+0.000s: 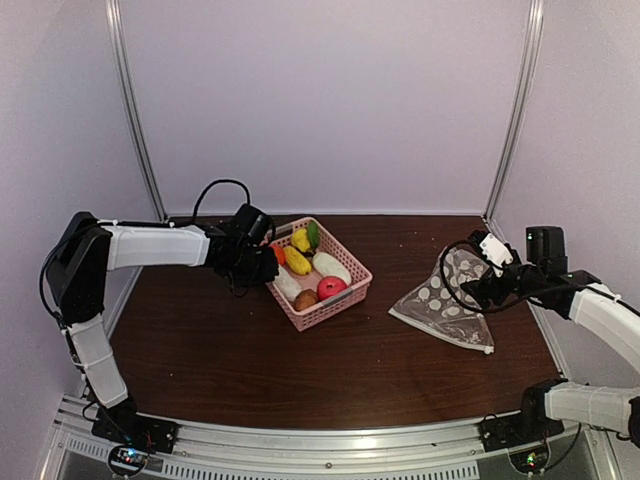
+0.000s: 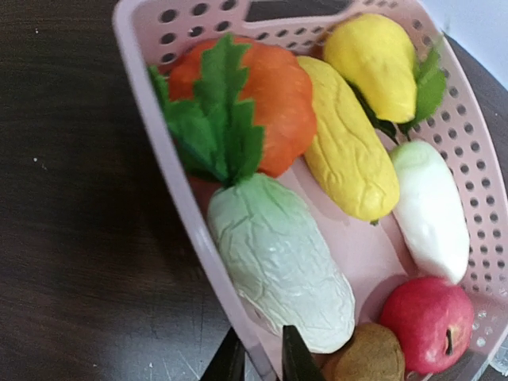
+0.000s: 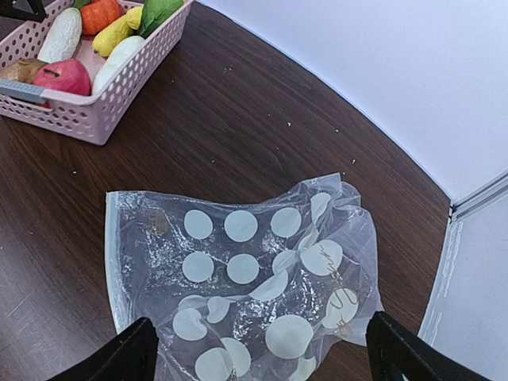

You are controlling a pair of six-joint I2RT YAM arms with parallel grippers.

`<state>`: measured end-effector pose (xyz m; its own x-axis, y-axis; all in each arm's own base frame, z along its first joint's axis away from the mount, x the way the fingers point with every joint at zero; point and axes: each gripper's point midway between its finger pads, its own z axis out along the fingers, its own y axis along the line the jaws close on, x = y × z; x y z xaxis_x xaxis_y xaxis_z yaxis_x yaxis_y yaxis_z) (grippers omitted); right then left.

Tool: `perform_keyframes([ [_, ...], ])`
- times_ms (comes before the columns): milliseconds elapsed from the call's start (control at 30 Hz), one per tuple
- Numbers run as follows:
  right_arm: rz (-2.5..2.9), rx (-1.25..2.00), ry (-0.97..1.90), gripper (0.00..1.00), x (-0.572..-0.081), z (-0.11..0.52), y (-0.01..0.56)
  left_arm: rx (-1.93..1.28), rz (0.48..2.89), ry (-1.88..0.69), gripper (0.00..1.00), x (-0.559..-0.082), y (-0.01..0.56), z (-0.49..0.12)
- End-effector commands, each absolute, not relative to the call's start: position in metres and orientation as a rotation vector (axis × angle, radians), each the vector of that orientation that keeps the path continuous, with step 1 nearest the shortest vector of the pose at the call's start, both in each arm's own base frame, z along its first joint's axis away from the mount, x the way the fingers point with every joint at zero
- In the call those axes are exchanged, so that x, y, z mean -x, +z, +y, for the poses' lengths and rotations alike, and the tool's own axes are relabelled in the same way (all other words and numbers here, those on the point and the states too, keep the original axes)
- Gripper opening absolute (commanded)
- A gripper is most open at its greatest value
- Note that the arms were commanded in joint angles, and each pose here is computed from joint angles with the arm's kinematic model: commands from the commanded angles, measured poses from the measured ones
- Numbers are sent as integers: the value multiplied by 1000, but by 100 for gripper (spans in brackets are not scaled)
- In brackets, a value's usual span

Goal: Place the food in the zip-top bag and seal the zipper
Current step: Adjust the bin at the corner of the board.

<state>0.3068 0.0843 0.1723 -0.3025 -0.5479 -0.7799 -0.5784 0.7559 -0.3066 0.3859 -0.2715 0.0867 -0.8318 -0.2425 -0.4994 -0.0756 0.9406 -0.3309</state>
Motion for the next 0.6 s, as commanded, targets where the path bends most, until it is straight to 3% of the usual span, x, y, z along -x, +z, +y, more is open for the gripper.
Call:
perform_keyframes([
  [0, 1976, 849, 13, 93, -303, 81, 172, 156, 2579, -358, 14, -375, 75, -265],
  [367, 1996, 906, 55, 89, -300, 91, 166, 141, 2602, -165, 0, -384, 82, -192],
  [567, 2020, 1027, 150, 83, -286, 107, 163, -12, 2546, -48, 0, -401, 96, -155],
])
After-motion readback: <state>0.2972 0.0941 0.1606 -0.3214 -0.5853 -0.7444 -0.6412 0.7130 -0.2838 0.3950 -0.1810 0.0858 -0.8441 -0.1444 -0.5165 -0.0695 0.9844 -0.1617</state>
